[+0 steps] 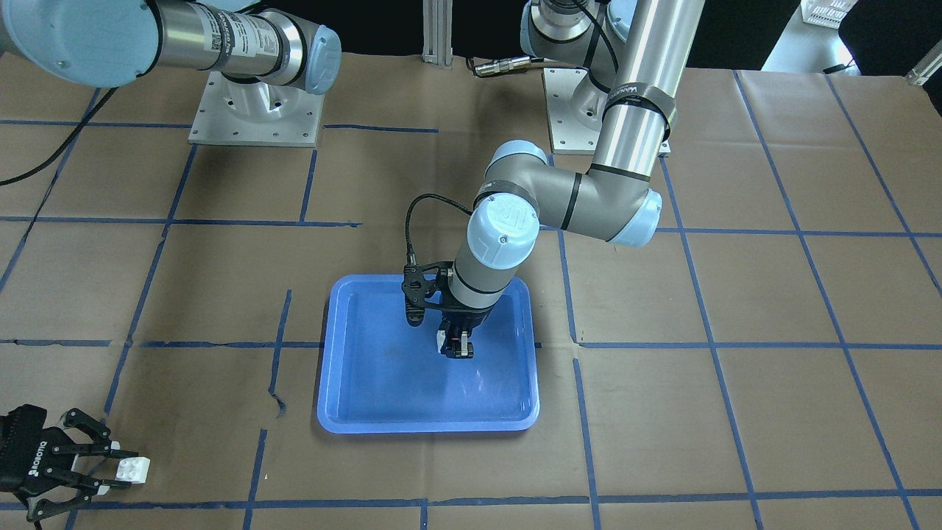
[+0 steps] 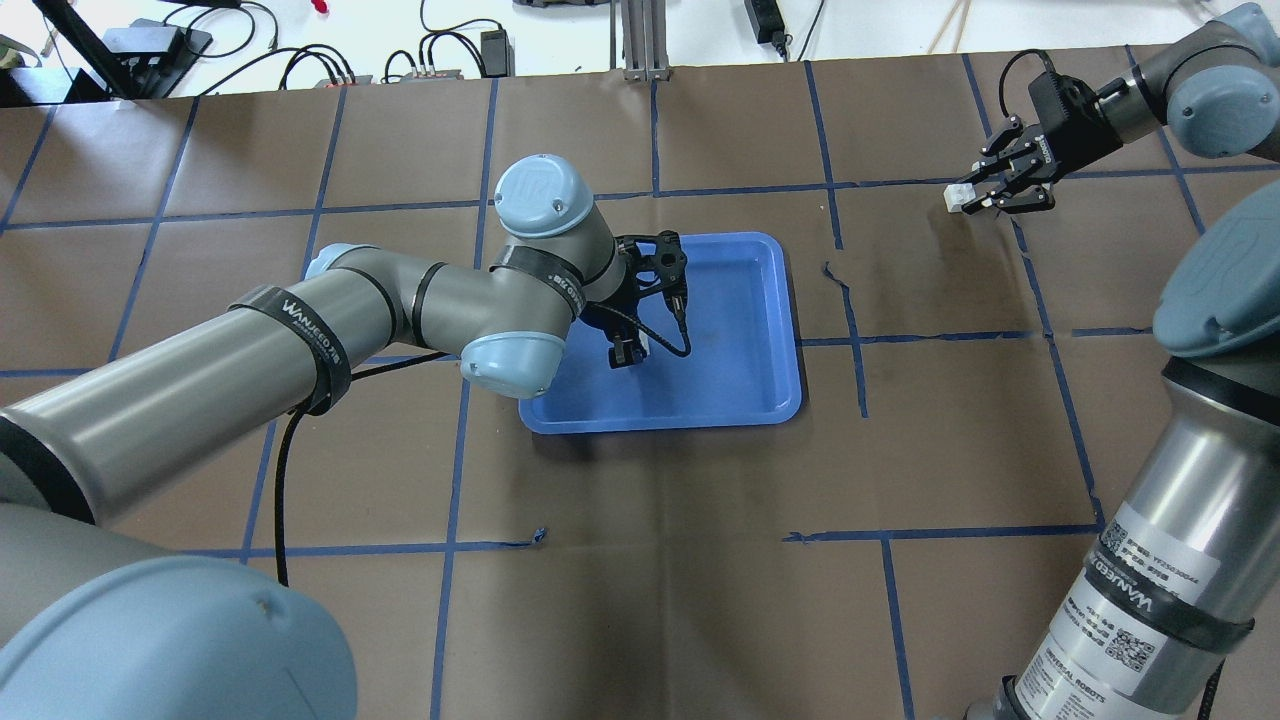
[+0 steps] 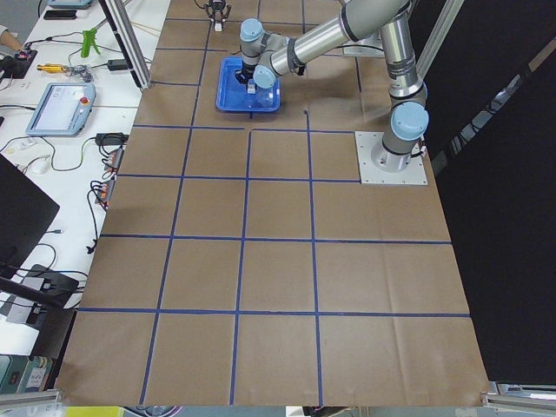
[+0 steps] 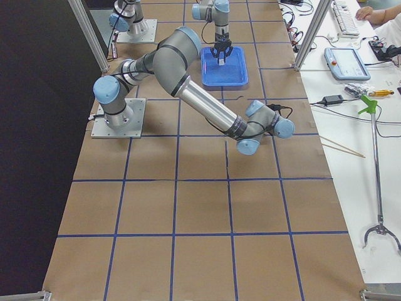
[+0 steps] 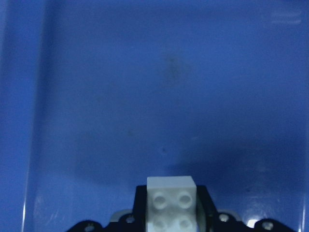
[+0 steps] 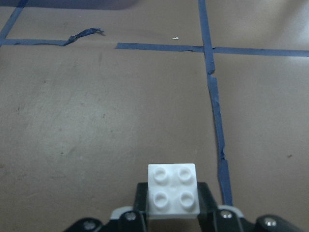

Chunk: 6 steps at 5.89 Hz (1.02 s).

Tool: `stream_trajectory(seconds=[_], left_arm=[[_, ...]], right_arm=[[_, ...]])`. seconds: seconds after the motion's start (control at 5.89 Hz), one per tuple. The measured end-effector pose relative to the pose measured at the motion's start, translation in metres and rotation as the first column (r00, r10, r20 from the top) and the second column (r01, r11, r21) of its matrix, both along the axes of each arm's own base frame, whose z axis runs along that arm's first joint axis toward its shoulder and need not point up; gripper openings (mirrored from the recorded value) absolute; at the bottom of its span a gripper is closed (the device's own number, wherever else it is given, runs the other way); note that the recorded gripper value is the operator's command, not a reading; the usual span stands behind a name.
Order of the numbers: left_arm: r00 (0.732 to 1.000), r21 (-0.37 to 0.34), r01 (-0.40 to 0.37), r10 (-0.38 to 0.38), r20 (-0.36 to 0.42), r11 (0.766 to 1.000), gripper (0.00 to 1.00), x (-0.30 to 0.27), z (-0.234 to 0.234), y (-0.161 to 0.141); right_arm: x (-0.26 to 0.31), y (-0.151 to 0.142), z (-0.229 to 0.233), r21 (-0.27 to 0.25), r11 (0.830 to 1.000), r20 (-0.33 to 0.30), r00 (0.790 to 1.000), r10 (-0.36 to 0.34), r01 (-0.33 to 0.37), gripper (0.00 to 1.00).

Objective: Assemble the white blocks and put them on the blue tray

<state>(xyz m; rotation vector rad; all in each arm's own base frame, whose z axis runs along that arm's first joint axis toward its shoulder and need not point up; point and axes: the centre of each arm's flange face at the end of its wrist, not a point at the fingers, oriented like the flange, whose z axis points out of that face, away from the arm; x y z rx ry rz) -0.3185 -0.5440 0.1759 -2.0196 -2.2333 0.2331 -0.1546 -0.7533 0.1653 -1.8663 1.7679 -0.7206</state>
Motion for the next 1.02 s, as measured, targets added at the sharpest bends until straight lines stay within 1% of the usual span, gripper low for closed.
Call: stream_trajectory(seconds=[0.17, 0.34, 0.51, 0.68, 1.02], left_arm=[[1.0, 0.027, -0.024, 0.024, 0.005, 0.999, 1.0, -0.001, -0.012, 0.001], [0.999, 0.031, -0.049, 0.049, 0.004, 0.998, 1.0, -0.002, -0.011, 0.0], [0.998, 0.018, -0.06, 0.06, 0.0, 0.998, 1.0, -0.004, 0.004, -0.002], [0.998, 0.017, -0.064, 0.064, 0.0, 0.998, 1.0, -0.005, 0.035, -0.004], [0.997, 0.055, -0.071, 0.071, 0.016, 0.996, 1.0, -0.002, 0.13, -0.003]], right_arm=[[0.003, 0.001, 0.021, -0.008, 1.0, 0.021, 0.999, -0.029, 0.029, 0.32], [0.009, 0.008, 0.044, -0.004, 0.999, 0.027, 0.998, -0.051, 0.051, 0.31], [0.021, 0.023, 0.06, 0.004, 0.998, 0.034, 0.998, -0.058, 0.058, 0.31], [0.036, 0.045, 0.071, 0.013, 0.998, 0.044, 0.997, -0.061, 0.06, 0.31], [0.072, 0.09, 0.084, 0.018, 0.997, 0.058, 0.995, -0.08, 0.079, 0.31]])
